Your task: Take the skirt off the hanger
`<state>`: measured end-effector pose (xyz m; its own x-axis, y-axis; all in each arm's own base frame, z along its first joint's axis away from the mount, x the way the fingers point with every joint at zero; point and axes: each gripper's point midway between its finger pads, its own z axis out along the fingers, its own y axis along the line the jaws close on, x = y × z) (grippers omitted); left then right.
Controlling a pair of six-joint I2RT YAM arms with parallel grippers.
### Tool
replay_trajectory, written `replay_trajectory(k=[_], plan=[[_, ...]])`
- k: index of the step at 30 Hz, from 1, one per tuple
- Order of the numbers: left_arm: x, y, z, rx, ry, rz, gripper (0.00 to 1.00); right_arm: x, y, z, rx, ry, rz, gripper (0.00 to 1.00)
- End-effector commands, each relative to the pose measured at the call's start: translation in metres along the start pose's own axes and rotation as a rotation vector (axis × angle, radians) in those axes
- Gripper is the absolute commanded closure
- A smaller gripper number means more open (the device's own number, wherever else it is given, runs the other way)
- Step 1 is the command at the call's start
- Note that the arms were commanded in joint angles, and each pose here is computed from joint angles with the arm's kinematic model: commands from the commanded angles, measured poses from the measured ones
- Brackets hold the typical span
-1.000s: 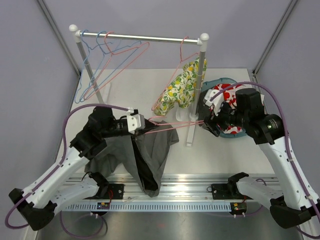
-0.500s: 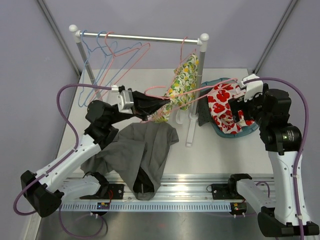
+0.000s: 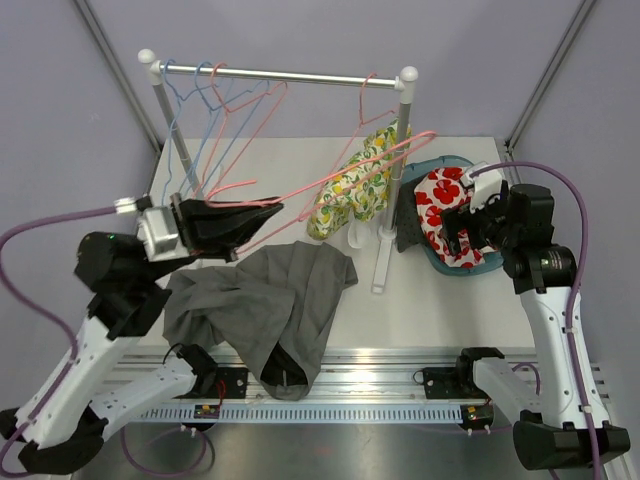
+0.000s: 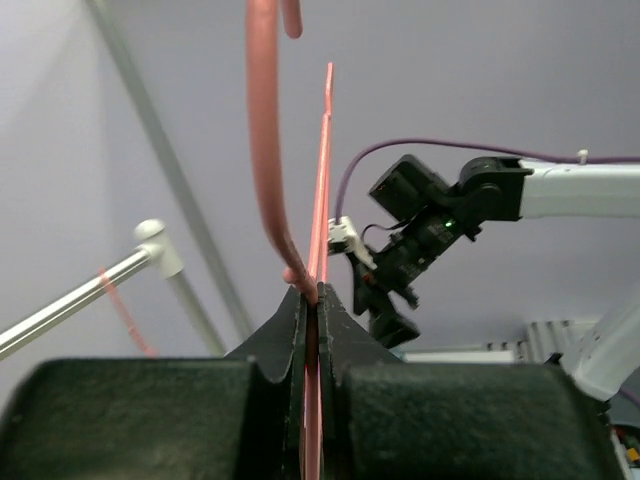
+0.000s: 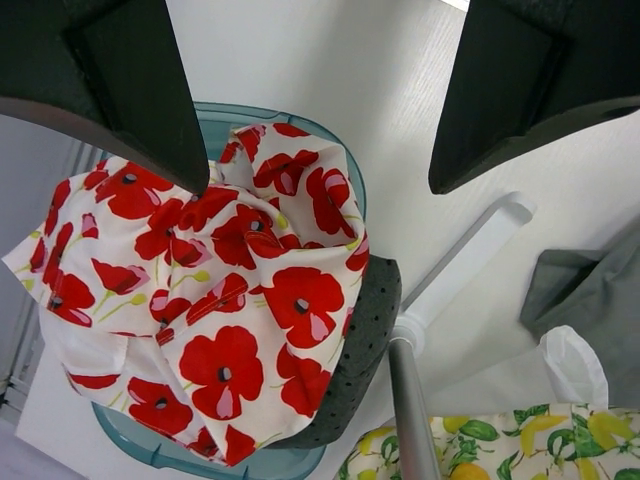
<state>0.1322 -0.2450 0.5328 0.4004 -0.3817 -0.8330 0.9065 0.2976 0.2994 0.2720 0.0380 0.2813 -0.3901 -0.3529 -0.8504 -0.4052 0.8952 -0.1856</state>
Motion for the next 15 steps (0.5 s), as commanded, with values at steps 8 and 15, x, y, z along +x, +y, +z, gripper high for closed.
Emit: replay_trajectory(k=[8,15], plan=[[0.053,0.042,-0.119,-0.525,0.511,0.05,1.0,0.002,0.058,0.021,-0.37,-0.106,-0.034,0.01],[0.103,0.089,-0.118,-0.711,0.649,0.038,1.0,0.011,0.085,0.013,-0.516,-0.12,-0.034,0.01]])
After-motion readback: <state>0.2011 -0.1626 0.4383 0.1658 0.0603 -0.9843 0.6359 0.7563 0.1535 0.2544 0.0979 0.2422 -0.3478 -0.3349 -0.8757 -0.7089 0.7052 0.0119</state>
